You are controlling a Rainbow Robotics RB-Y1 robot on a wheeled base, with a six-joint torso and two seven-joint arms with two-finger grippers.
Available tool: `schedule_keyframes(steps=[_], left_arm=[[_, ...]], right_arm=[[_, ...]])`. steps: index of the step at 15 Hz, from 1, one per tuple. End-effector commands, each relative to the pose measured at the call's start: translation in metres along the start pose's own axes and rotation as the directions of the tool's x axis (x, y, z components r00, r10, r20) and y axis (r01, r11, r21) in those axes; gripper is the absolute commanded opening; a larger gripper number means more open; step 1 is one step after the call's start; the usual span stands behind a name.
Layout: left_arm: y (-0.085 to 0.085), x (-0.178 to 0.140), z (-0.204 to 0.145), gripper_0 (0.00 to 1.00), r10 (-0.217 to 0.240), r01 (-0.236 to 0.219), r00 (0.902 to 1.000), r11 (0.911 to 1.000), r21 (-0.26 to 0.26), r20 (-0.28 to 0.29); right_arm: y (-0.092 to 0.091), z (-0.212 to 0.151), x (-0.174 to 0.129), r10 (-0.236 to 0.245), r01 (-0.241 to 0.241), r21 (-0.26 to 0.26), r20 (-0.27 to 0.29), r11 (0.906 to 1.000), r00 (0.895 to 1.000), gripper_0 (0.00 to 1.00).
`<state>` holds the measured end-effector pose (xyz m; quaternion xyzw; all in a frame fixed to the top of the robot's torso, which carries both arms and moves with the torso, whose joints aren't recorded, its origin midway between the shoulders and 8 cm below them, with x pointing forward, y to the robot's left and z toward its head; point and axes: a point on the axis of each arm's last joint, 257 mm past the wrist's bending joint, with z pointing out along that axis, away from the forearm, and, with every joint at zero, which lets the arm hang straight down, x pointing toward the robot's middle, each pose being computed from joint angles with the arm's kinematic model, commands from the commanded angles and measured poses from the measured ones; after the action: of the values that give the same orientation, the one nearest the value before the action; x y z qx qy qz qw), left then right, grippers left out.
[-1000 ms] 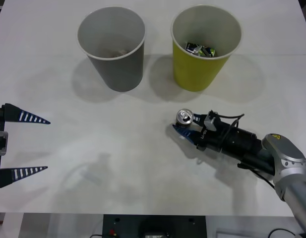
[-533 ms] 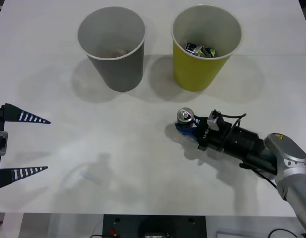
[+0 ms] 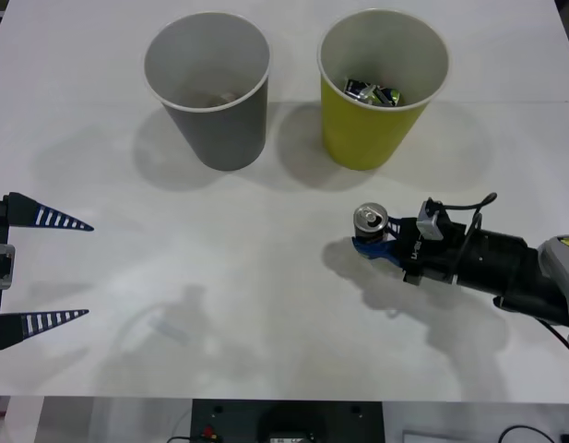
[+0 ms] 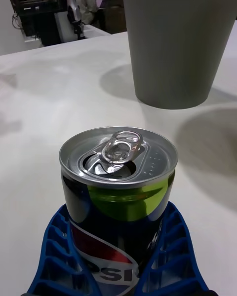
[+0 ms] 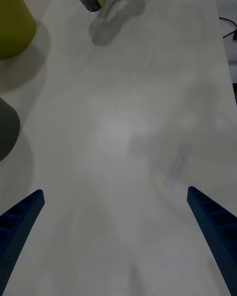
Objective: Put the can into the green bin and the plastic bottle into the gray bin
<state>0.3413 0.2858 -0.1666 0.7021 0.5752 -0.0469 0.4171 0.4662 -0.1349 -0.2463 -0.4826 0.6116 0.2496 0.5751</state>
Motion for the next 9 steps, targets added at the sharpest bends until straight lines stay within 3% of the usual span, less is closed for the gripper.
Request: schedule_keyframes(steps=[1, 3, 6, 9], left_arm=[[0.000, 0.000, 0.000, 1.00, 0.000, 0.000, 1.0000, 1.0000, 0.000, 0.000], [0.000, 0.000, 0.000, 1.00, 0.000, 0.000, 1.0000, 1.0000, 0.000, 0.000], [0.000, 0.000, 0.000, 1.00, 0.000, 0.000, 1.0000, 1.0000, 0.000, 0.000], [0.000, 0.000, 0.000, 1.00, 0.000, 0.000, 1.0000, 1.0000, 0.000, 0.000]], right_arm=[[0.002, -0.016, -0.002, 0.057, -0.057, 0.010, -0.121, 0.9984, 0.991, 0.00], [0.002, -0.024, -0.008, 0.090, -0.086, 0.032, -0.192, 0.9958, 0.977, 0.00], [0.003, -0.032, -0.017, 0.183, -0.169, 0.080, -0.253, 0.9825, 0.950, 0.00], [0.001, -0.042, -0.029, 0.279, -0.251, 0.129, -0.293, 0.9593, 0.915, 0.00]])
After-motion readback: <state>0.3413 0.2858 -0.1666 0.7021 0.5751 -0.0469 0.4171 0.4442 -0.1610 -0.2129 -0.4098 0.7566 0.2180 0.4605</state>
